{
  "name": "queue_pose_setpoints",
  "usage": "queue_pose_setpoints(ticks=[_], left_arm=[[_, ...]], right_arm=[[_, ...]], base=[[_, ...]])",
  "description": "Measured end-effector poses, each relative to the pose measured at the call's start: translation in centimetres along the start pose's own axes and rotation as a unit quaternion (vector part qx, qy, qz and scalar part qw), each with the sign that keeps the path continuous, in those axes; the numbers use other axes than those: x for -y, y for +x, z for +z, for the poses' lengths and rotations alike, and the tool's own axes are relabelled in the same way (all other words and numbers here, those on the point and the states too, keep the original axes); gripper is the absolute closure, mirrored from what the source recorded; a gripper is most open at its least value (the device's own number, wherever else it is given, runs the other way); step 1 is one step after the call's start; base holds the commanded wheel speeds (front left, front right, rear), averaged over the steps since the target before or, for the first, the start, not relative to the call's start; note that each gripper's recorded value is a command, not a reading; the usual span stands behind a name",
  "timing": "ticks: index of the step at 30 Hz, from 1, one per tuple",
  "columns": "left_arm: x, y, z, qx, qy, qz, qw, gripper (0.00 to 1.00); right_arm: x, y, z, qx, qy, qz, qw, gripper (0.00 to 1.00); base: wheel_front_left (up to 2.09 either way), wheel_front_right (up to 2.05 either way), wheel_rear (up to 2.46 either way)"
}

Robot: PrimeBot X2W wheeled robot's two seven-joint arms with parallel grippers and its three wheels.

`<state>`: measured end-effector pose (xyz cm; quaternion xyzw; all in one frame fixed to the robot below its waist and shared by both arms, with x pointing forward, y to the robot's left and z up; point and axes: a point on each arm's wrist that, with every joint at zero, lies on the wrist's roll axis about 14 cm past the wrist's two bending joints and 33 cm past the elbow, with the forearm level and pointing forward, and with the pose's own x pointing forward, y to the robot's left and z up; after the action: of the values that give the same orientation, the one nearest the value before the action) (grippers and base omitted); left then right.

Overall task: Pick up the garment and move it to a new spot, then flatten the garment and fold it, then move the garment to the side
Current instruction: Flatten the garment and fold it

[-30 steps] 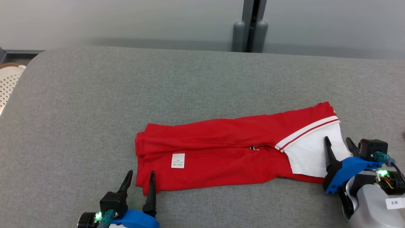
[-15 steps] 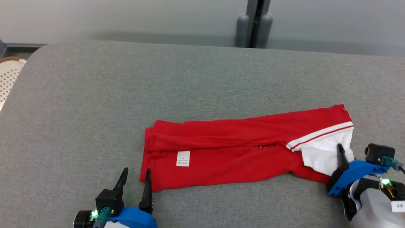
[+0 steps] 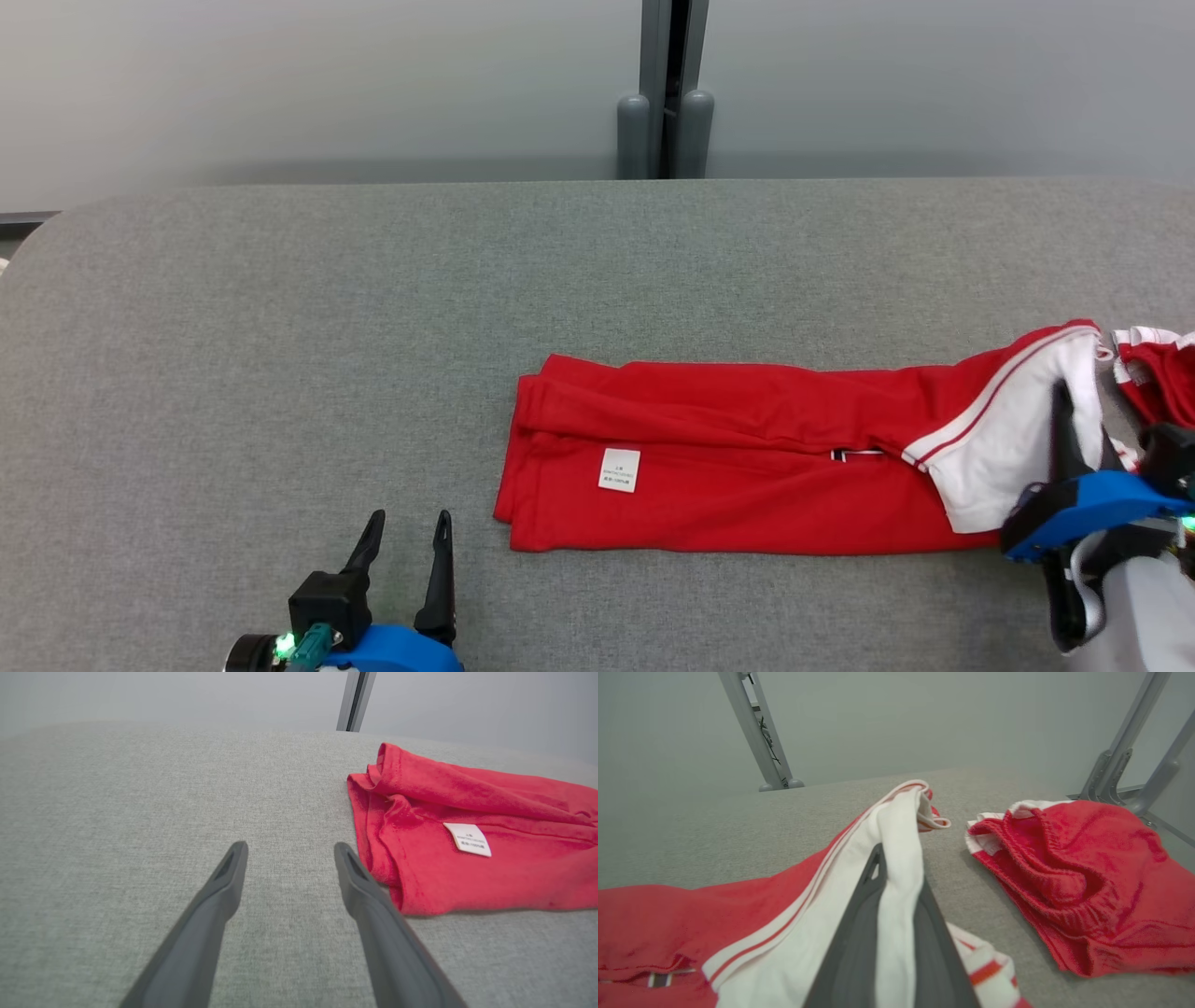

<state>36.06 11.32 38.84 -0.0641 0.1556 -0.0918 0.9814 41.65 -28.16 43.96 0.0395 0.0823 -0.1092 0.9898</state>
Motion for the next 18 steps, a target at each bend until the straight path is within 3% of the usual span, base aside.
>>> queue_pose_setpoints(ticks=[7,12,18], left_arm=[[-0.5,-0.8,-0.1,0.001,-0.003,0.008,1.0,0.0],[-1.5,-2.0,-0.2,0.003,-0.01,0.027,1.0,0.0],[-3.3,-3.9,-0.5,0.006,-0.022,0.064,0.998,0.0]], right_arm=[[-10.5,0.3,3.4,0.056,0.023,0.137,0.989,1.0],[-18.5,-1.2,3.1,0.047,0.036,0.246,0.967,1.0],[-25.5,-3.0,1.8,0.021,0.042,0.338,0.94,1.0]], base=[[0.0,0.0,0.0],[0.0,0.0,0.0],[0.0,0.0,0.0]])
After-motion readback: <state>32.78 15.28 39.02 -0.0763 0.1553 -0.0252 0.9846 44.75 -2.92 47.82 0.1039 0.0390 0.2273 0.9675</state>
